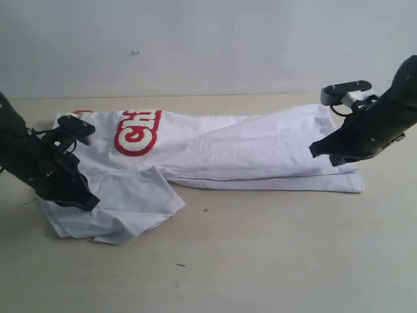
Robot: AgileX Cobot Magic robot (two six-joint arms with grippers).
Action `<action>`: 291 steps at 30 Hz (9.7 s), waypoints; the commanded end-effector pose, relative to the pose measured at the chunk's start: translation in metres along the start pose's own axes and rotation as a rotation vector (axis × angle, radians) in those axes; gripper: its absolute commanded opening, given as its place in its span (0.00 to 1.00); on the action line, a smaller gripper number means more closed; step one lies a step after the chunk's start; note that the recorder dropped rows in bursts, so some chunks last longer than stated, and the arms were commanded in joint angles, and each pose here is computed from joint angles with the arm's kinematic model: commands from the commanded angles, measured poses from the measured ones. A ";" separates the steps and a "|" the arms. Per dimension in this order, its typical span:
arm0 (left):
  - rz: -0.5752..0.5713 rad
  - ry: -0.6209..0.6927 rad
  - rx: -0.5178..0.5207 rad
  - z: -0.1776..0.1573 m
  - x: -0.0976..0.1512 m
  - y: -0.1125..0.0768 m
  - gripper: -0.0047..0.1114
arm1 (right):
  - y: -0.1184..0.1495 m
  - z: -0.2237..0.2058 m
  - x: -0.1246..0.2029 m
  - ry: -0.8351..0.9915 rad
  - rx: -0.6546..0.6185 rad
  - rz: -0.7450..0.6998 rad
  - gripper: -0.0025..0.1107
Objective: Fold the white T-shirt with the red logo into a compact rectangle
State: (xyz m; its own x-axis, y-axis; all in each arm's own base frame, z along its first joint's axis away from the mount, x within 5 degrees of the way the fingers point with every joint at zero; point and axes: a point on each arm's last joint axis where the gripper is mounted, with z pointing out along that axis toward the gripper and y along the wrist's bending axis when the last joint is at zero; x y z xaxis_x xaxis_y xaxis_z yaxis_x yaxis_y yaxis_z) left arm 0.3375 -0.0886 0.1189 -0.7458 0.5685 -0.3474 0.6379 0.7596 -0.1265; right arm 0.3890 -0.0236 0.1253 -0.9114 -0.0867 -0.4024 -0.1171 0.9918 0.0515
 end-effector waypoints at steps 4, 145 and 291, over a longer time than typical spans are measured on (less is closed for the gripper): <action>-0.002 0.102 0.027 0.023 0.015 0.000 0.04 | -0.002 0.018 0.008 0.041 -0.006 0.021 0.02; 0.538 -0.140 -0.547 -0.044 -0.045 -0.090 0.04 | 0.015 -0.092 0.027 -0.209 0.040 0.083 0.02; -0.766 -0.213 -0.062 -0.030 0.012 0.155 0.61 | 0.006 -0.074 0.009 -0.015 0.055 0.097 0.02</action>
State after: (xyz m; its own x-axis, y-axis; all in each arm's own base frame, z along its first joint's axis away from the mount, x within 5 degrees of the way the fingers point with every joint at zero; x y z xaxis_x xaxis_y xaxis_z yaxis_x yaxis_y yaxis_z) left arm 0.4161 0.0470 0.1258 -0.9099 -0.1931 -0.3671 -0.0894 0.9556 -0.2808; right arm 0.3484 -0.0234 0.1700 -0.9404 0.0135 -0.3399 -0.0035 0.9988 0.0494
